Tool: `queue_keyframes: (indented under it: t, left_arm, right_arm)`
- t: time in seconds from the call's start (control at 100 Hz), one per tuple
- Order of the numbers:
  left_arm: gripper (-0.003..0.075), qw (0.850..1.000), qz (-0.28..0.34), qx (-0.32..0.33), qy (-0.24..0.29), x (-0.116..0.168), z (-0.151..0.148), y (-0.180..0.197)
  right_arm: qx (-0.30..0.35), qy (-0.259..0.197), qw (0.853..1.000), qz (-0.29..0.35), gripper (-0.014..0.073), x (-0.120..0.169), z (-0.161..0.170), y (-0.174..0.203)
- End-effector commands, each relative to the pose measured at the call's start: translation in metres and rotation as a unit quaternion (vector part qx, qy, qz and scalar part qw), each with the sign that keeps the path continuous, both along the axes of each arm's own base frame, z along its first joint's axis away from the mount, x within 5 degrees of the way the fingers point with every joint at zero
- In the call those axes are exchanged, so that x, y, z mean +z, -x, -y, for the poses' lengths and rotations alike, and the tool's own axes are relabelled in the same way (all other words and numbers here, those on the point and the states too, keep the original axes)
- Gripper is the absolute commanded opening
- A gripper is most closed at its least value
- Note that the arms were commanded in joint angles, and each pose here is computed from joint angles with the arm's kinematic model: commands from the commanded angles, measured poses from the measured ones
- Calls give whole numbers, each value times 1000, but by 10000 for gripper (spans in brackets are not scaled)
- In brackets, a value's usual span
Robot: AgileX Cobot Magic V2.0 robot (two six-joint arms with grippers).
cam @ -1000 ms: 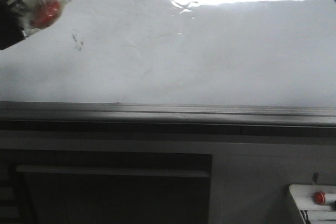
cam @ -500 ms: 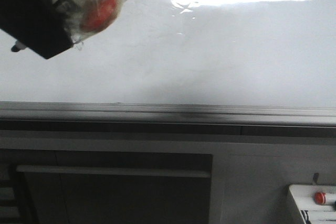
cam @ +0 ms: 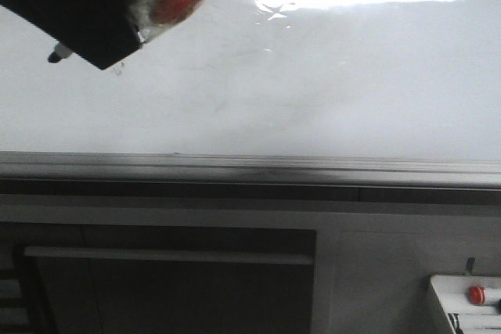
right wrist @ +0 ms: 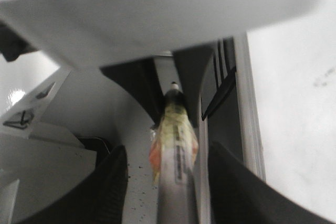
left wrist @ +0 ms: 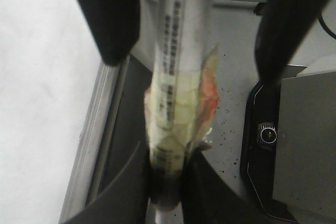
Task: Write number 2 on whiteboard
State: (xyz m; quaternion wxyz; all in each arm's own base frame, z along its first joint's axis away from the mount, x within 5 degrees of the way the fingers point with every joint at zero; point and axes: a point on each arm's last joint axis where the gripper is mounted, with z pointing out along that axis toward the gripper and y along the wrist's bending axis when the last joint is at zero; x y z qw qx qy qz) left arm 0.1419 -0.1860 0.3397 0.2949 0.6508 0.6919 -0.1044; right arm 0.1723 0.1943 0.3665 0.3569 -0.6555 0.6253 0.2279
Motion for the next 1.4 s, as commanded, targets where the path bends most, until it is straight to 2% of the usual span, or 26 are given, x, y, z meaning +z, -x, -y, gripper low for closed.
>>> queue_keyframes:
  t: [0.0,0.31,0.62,0.76,0.92,0.99,1.06,1.11,1.18,1.23,1.39]
  left_arm:
    - [-18,999,26,-4,46,18,2,3]
    - [-18,998,31,-10,45,18,2,3]
    - [-18,998,31,-10,45,18,2,3]
    - [-18,998,31,-10,45,18,2,3]
    - [-13,998,31,-10,45,18,2,3]
    - [47,999,30,-9,44,18,2,3]
    - [174,998,31,-9,45,18,1,3]
    - [292,998,33,-7,45,19,0,2]
    - [401,998,37,7,46,21,-4,0]
    - [432,997,36,34,63,25,-9,-2]
    - [431,990,48,94,95,39,-32,-5]
  right_arm:
    - [12,-31,998,48,312,14,-4,-3]
    - [25,-25,998,59,307,12,-6,-5]
    - [26,-24,998,58,99,11,-5,-5]
    - [26,-24,998,58,47,11,-5,-5]
    - [26,-24,998,58,29,11,-5,-5]
    - [26,-24,998,58,28,11,-5,-5]
    - [26,-25,998,58,27,12,-5,-4]
    - [18,-31,998,59,28,15,-3,-3]
    - [8,-39,997,62,27,20,-1,0]
    - [-8,-44,997,66,27,24,3,2]
    - [-80,-37,994,72,27,36,20,7]
